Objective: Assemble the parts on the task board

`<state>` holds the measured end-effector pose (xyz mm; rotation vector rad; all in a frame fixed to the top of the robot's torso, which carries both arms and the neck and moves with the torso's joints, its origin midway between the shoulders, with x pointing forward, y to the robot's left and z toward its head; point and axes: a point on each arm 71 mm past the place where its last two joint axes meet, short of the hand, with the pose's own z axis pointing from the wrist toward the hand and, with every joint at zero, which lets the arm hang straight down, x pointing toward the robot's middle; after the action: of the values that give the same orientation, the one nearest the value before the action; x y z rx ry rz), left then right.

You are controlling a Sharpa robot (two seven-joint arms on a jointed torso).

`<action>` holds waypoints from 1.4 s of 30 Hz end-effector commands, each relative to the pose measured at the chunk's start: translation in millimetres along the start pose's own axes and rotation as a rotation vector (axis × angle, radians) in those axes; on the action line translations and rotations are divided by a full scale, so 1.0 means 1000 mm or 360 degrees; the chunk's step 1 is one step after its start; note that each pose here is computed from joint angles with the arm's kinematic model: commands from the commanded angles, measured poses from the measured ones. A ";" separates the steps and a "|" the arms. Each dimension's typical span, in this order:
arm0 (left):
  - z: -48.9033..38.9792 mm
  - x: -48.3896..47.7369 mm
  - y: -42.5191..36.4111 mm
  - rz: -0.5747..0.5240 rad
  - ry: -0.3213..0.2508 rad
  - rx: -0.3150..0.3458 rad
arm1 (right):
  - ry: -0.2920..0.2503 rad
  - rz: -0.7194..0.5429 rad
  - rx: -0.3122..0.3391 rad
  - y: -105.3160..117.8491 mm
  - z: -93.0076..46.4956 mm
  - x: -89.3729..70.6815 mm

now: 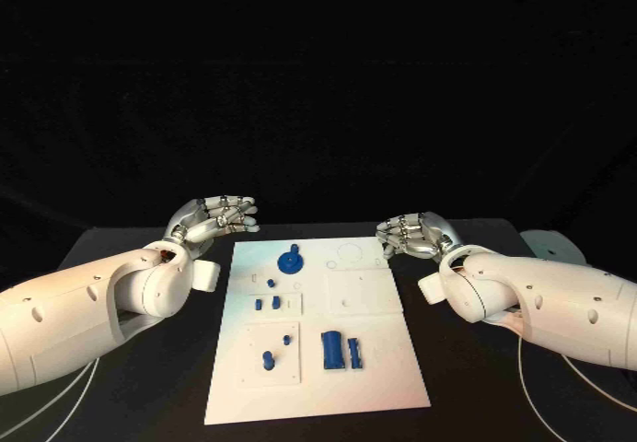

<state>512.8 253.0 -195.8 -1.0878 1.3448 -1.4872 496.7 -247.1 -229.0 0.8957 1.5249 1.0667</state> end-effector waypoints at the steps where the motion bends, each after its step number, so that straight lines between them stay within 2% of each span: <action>1: 0.0056 -0.0055 0.0018 -0.0045 -0.0103 0.0095 | -0.0048 0.0273 -0.0040 -0.003 0.015 -0.007; 6: 0.0126 -0.0084 0.0101 -0.0049 -0.0180 0.0105 | -0.0069 0.0292 -0.0062 -0.005 0.032 -0.006; 10: 0.0174 -0.0071 0.0146 -0.0050 -0.0202 0.0106 | -0.0053 0.0288 -0.0083 -0.005 0.039 0.000; 11: 0.0155 -0.0061 0.0158 -0.0019 -0.0142 0.0044 | -0.0118 0.0196 -0.0016 -0.007 0.037 -0.005; 16: 0.0128 -0.0004 0.0179 -0.0011 -0.0162 0.0035 | -0.0132 0.0232 -0.0028 -0.005 0.032 0.002; 23: 0.0002 0.0225 0.0249 0.0023 -0.0242 0.0002 | -0.0190 0.0369 -0.0064 0.003 0.011 0.026; 28: -0.0157 0.0468 0.0297 0.0061 -0.0329 -0.0032 | -0.0245 0.0480 -0.0081 0.014 -0.010 0.045; 33: -0.0279 0.0630 0.0312 0.0088 -0.0389 -0.0054 | -0.0275 0.0535 -0.0085 0.021 -0.022 0.054; 37: -0.0327 0.0690 0.0314 0.0098 -0.0411 -0.0063 | -0.0280 0.0545 -0.0086 0.022 -0.025 0.056; 42: -0.0339 0.0703 0.0315 0.0100 -0.0417 -0.0065 | -0.0280 0.0545 -0.0086 0.022 -0.025 0.056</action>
<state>462.0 190.7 -226.3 -1.2287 1.2439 -1.2718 462.1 -191.2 -226.0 1.2161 1.2516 1.2379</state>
